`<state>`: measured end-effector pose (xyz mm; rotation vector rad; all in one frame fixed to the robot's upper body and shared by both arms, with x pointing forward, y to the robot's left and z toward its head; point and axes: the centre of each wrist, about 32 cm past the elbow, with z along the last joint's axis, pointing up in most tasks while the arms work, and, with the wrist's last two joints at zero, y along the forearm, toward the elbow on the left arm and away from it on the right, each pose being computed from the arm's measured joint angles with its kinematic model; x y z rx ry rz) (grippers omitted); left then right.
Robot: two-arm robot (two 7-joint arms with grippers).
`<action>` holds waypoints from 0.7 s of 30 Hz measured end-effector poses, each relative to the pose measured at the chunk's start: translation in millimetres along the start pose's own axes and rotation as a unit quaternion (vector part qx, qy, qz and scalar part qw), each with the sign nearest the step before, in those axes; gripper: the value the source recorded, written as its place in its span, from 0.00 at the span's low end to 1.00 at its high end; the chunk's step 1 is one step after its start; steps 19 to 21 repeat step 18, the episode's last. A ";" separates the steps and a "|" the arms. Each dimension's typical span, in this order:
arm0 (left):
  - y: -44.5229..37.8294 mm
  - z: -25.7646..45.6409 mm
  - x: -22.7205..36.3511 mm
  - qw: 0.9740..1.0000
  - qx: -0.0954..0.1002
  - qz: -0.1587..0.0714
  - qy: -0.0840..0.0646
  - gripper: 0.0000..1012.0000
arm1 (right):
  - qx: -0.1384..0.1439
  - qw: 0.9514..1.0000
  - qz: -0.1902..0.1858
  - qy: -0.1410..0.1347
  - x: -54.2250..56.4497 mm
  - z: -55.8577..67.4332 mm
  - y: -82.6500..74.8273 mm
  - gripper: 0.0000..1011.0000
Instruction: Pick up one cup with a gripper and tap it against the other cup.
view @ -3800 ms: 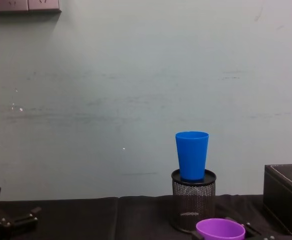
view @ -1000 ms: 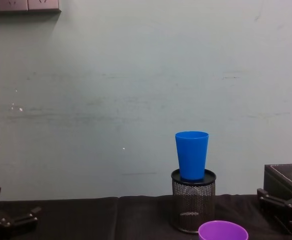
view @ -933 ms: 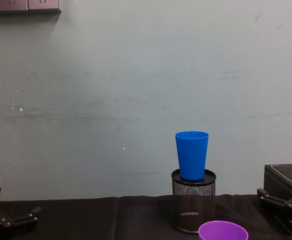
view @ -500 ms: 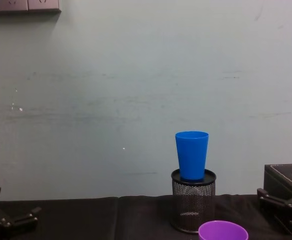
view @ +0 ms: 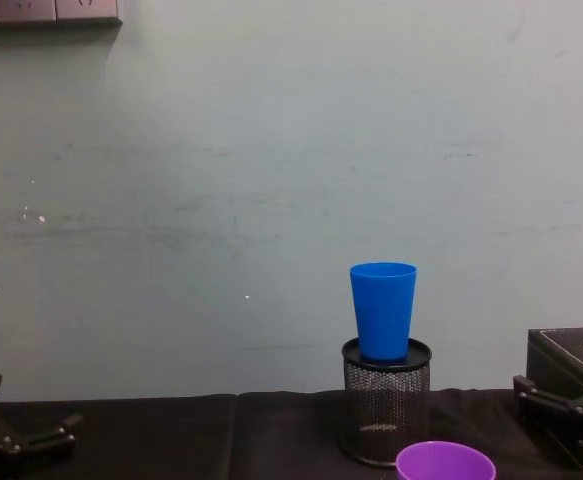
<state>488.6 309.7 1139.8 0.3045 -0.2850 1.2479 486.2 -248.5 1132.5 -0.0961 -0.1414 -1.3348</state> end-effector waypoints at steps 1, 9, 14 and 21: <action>0.0 0.0 0.0 1.000 0.000 0.000 0.000 0.99 | 0.000 1.000 0.000 0.000 0.0 0.0 0.0 0.99; 0.0 0.0 0.0 1.000 0.000 0.000 0.000 0.99 | 0.000 1.000 0.000 0.000 0.0 0.0 0.0 0.99; 0.0 0.0 0.0 1.000 0.000 0.000 0.000 0.99 | 0.000 1.000 0.000 0.000 0.0 0.0 0.0 0.99; 0.0 0.0 0.0 1.000 0.000 0.000 0.000 0.99 | 0.000 1.000 0.000 0.000 0.0 0.0 0.0 0.99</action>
